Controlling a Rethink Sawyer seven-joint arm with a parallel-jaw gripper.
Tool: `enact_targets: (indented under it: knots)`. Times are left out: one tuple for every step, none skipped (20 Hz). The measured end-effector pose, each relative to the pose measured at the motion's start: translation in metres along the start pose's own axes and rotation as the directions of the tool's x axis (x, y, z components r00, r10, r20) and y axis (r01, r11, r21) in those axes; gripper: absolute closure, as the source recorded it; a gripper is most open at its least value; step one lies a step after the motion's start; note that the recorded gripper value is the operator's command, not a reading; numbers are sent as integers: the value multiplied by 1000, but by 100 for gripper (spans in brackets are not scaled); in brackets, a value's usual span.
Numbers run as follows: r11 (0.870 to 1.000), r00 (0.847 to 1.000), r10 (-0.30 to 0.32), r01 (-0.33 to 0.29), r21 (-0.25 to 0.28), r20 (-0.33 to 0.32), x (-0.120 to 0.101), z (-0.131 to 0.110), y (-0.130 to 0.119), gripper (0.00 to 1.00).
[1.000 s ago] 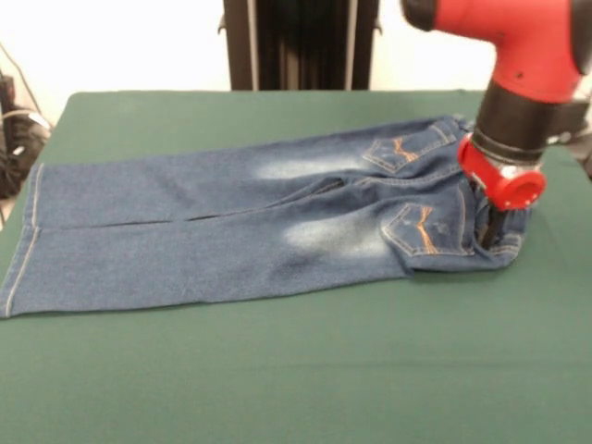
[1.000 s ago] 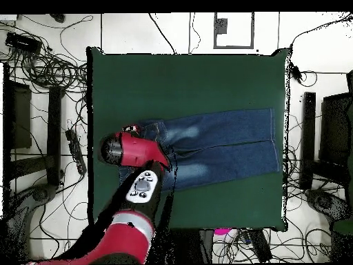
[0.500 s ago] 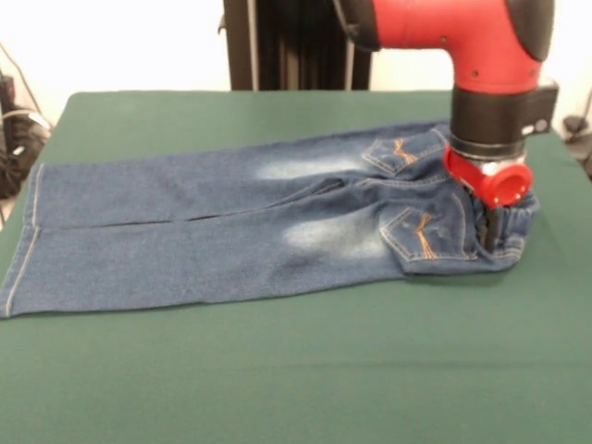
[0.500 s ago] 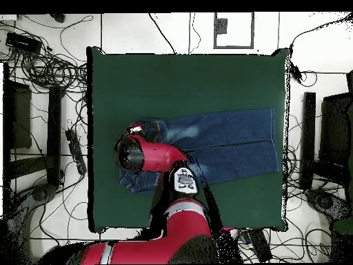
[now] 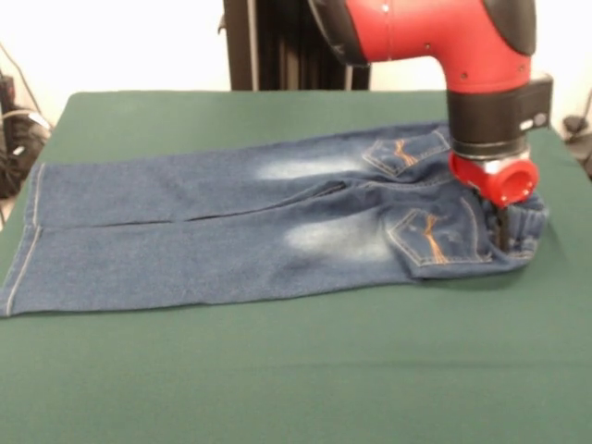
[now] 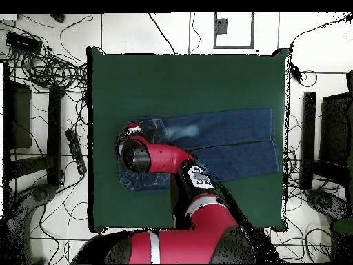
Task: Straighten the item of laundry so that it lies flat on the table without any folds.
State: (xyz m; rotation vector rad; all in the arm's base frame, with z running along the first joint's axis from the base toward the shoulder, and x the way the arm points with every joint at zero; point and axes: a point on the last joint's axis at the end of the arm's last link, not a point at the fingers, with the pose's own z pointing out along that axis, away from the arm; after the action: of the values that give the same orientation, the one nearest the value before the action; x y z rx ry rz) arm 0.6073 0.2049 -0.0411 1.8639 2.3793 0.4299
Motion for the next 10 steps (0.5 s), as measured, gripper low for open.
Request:
enact_targets:
  knots:
    - [1000, 1000, 3, -3, 1, -5, 9, 1, 1, 0]
    - [1000, 1000, 7, -7, 3, -9, 18, 1, 3, 0]
    - [1000, 1000, 9, -9, 4, -12, 23, 2, 3, 0]
    - [1000, 1000, 13, -13, 5, -15, 30, 2, 4, 0]
    - [1000, 1000, 17, -17, 6, -20, 39, 3, 6, 0]
    - [1000, 1000, 21, -21, 7, -23, 46, 3, 7, 0]
    - [1000, 999, 29, -28, 8, -29, 57, 3, 9, 0]
    - [999, 999, 35, -35, 10, -34, 66, 3, 10, 0]
    - [999, 998, 43, -43, 14, -39, 76, 4, 11, 0]
    - [999, 998, 50, -49, 19, -44, 83, 4, 11, 0]
